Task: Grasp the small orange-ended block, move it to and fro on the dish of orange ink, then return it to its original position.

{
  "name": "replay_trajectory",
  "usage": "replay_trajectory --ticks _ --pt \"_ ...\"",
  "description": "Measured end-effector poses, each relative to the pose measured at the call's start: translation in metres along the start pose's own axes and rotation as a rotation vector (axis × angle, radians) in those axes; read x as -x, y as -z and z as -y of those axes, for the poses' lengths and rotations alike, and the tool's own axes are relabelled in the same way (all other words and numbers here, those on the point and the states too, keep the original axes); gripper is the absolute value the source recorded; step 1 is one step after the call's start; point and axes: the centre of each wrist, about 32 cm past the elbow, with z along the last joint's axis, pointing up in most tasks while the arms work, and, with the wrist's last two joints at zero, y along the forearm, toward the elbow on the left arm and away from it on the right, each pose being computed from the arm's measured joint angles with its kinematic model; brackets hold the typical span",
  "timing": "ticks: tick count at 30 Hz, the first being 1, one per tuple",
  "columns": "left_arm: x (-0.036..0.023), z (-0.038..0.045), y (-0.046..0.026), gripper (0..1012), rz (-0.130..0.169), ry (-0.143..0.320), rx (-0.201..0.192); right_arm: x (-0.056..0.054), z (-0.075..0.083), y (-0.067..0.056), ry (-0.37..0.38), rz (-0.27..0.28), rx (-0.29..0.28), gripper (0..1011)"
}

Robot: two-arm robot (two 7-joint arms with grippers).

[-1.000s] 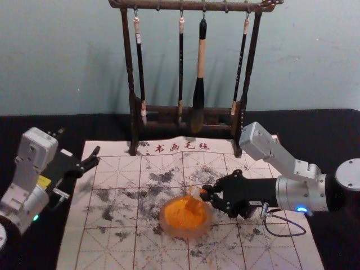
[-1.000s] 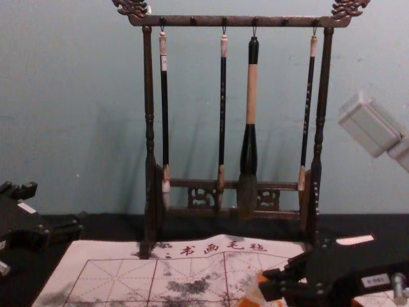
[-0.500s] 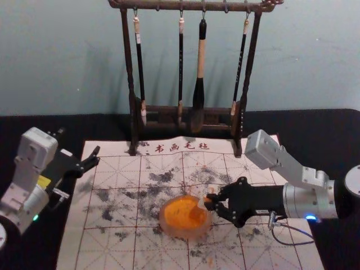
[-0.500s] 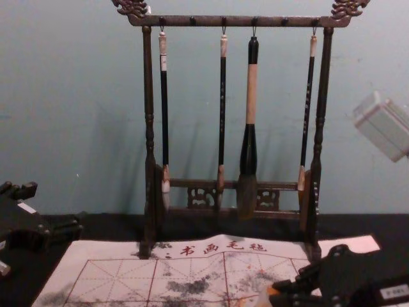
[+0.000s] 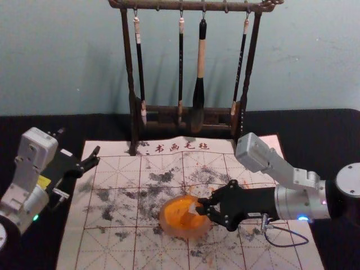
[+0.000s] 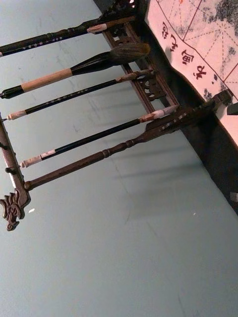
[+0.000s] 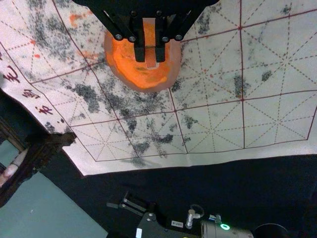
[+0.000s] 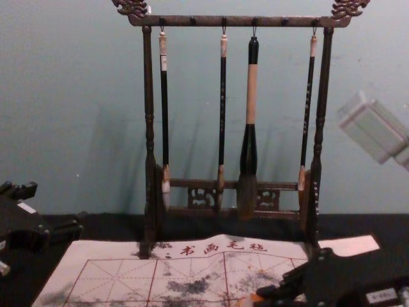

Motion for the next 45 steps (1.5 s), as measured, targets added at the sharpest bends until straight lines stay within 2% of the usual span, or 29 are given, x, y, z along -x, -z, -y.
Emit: replay_trajectory --ticks 11,20,30,45 --pt "0.0 0.0 0.0 1001 0.0 0.0 0.0 -0.007 -0.015 -0.006 0.009 0.002 -0.004 95" --pt "0.0 0.0 0.0 1001 0.0 0.0 0.0 -0.012 -0.019 -0.006 0.043 -0.009 0.005 95" --pt "0.0 0.0 0.0 1001 0.0 0.0 0.0 -0.016 -0.011 -0.006 0.072 -0.014 0.015 95" --pt "0.0 0.0 0.0 1001 0.0 0.0 0.0 -0.003 0.011 -0.005 0.057 0.009 0.03 95"
